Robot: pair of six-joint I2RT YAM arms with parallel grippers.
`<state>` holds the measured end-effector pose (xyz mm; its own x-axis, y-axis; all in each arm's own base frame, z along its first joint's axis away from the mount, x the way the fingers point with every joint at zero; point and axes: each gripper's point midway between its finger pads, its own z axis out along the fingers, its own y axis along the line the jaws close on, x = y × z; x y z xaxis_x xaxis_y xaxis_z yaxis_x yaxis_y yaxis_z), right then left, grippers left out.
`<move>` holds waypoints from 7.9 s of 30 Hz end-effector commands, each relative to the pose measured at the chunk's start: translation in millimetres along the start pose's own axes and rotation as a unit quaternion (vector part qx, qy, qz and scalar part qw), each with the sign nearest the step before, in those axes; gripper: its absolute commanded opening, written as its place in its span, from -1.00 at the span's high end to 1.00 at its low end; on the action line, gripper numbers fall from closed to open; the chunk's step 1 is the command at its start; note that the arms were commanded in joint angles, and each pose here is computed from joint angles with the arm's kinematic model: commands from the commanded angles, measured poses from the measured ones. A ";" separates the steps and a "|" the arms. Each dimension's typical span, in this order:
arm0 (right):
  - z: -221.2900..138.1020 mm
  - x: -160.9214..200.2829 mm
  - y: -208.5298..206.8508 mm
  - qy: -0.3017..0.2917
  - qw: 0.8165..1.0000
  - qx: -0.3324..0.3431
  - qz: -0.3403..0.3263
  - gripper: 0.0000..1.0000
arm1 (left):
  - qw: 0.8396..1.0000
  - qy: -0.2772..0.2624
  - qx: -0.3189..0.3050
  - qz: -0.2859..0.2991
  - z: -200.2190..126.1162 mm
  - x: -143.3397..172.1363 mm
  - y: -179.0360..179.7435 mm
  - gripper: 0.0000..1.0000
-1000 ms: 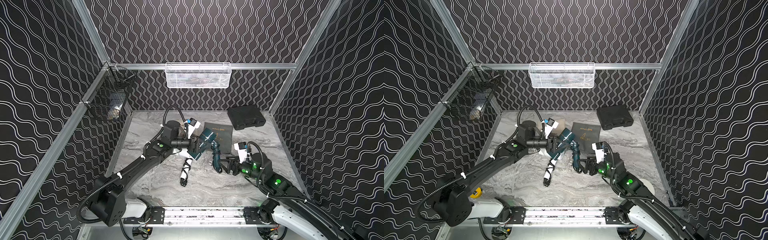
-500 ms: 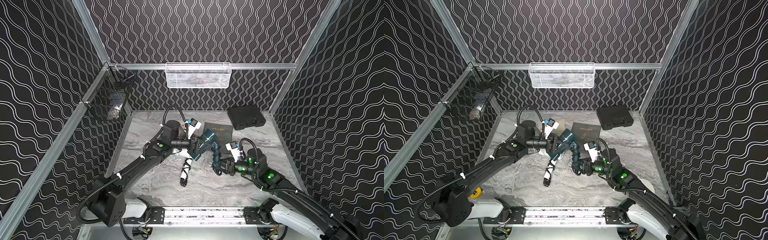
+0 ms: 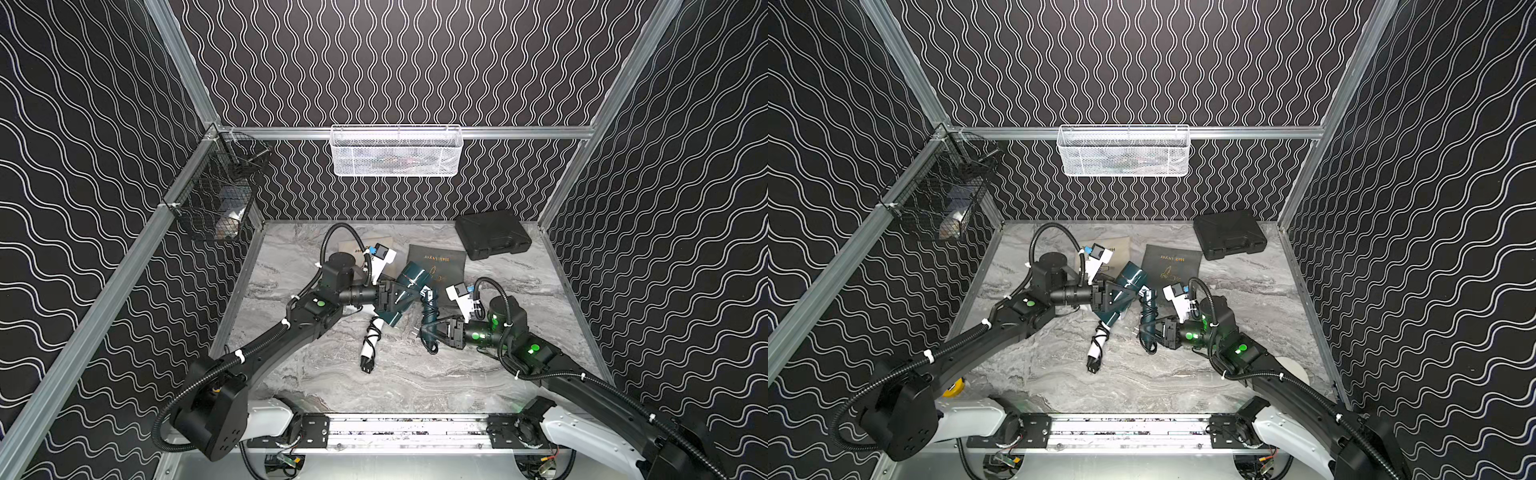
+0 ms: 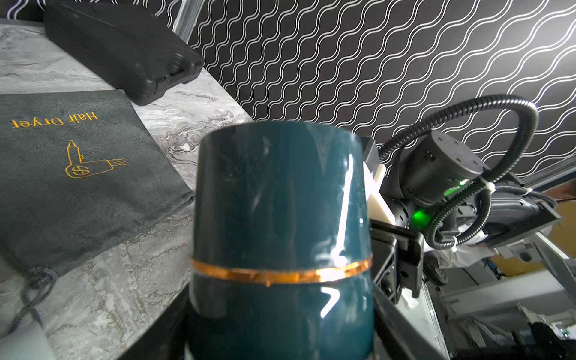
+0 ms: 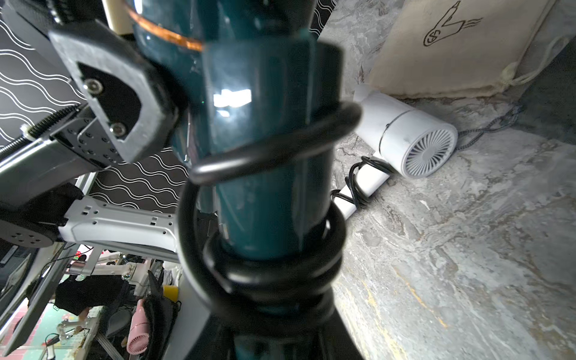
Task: Pack away hair dryers
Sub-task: Fold the hair dryer, then adjust the hair dryer, then move the drawstring bag to the center of the board, then open the drawstring bag at the center of the board.
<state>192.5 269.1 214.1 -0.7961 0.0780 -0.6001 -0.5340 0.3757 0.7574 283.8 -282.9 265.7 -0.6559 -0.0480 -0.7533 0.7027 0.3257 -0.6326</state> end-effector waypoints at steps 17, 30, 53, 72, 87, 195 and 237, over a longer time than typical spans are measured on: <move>18.4 -46.9 69.1 -0.124 0.989 -0.074 -0.024 1.00 | 0.995 -0.090 0.029 -0.021 0.8 5.6 -26.5 1.00; -21.5 -38.7 10.8 -0.160 0.982 0.096 -0.021 -0.37 | 0.996 -0.081 -0.016 -0.045 0.9 2.6 -10.7 1.00; -42.7 -55.7 39.4 -0.182 0.982 0.033 -0.044 -0.84 | 0.980 -0.130 0.059 -0.139 -4.1 -45.4 -39.2 1.00; -32.6 -87.2 47.1 -0.173 0.979 -0.102 0.020 -0.47 | 0.980 -0.141 0.058 -0.129 -4.9 -45.4 -36.7 1.00; -21.5 -88.6 46.1 -0.154 0.982 -0.108 0.021 -0.27 | 0.979 -0.148 0.051 -0.130 5.4 -48.5 -26.0 1.00; -170.9 4.1 -163.7 -0.161 0.860 0.372 0.309 0.92 | 0.909 0.334 -0.248 -0.006 144.3 184.7 135.5 0.15; -192.5 0.5 -156.6 -0.185 0.847 0.404 0.291 0.93 | 0.931 0.331 -0.149 -0.044 164.7 175.2 86.1 0.09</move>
<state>218.7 38.2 138.4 -0.6397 0.7086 -0.2978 0.4168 0.6453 0.6402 275.9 -423.0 35.4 -0.7909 0.4842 -0.3741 0.6102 0.5779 -0.5420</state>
